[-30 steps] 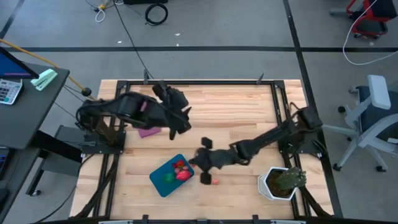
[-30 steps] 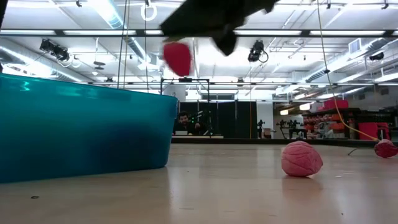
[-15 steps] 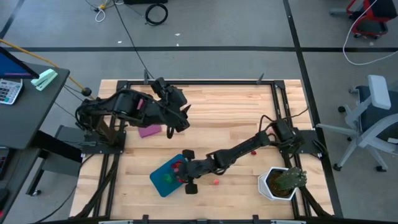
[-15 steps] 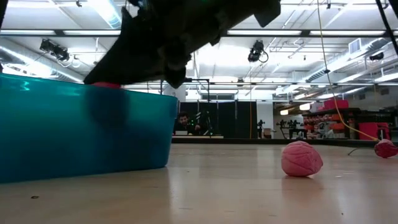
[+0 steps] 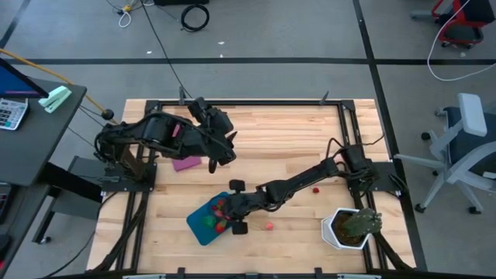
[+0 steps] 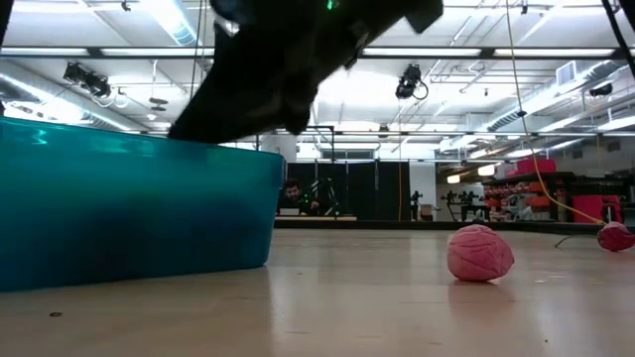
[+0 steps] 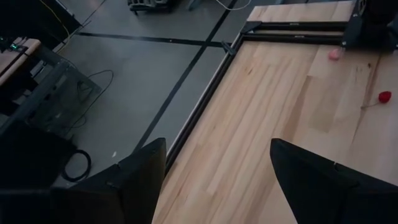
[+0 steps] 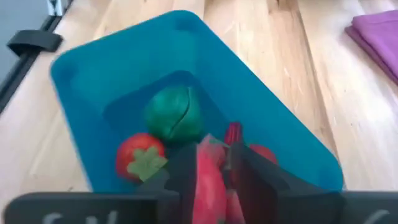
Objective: Pick and placing Produce into tupperware
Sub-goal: Put the peach into the blue bin
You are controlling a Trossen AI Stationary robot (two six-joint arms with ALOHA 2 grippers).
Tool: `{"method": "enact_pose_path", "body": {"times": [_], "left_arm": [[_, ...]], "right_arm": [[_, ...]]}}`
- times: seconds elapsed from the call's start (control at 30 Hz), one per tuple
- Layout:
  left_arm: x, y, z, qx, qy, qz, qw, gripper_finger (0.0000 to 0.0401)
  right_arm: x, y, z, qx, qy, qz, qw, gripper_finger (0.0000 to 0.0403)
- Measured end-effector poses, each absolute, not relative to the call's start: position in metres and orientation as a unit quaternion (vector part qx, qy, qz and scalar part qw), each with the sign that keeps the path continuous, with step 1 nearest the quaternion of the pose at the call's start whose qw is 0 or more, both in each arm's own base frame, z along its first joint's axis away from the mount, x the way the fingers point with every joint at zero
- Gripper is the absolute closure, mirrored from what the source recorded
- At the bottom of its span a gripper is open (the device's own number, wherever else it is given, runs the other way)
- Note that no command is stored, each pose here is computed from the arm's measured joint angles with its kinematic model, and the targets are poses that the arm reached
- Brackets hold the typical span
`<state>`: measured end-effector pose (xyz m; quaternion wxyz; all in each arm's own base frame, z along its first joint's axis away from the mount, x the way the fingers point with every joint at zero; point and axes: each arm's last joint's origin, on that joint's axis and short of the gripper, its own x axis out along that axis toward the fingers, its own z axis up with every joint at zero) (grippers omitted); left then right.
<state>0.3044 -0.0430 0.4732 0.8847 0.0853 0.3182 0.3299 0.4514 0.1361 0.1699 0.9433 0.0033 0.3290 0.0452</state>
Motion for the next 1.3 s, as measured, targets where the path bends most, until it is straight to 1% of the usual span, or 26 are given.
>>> {"method": "enact_pose_path", "body": {"times": [0.1, 0.3, 0.4, 0.47, 0.63, 0.87, 1.0, 1.3], "left_arm": [[0.304, -0.043, 0.473, 0.089, 0.323, 0.330, 0.883, 0.0110], [0.303, -0.043, 0.472, 0.091, 0.327, 0.330, 0.881, 0.0110], [0.302, -0.042, 0.472, 0.088, 0.328, 0.332, 0.880, 0.0110], [0.302, -0.042, 0.471, 0.083, 0.328, 0.334, 0.880, 0.0110], [0.301, -0.042, 0.471, 0.069, 0.325, 0.340, 0.880, 0.0110], [0.301, -0.042, 0.471, 0.065, 0.323, 0.342, 0.880, 0.0110], [0.301, -0.042, 0.471, 0.065, 0.323, 0.341, 0.880, 0.0110], [0.301, -0.042, 0.471, 0.066, 0.325, 0.341, 0.879, 0.0110]], "right_arm": [[0.442, 0.139, 0.186, 0.015, 0.342, 0.045, 0.938, 0.0277], [0.398, 0.149, 0.221, 0.047, 0.445, 0.031, 0.894, 0.0269], [0.374, 0.163, 0.232, 0.041, 0.481, 0.018, 0.876, 0.0268], [0.362, 0.176, 0.233, 0.024, 0.483, 0.016, 0.875, 0.0265], [0.345, 0.202, 0.217, -0.008, 0.491, 0.018, 0.871, 0.0248], [0.348, 0.209, 0.179, -0.005, 0.526, -0.019, 0.851, 0.0210], [0.350, 0.210, 0.159, -0.004, 0.547, -0.038, 0.836, 0.0195], [0.346, 0.208, 0.151, 0.008, 0.573, -0.063, 0.817, 0.0190]]}}
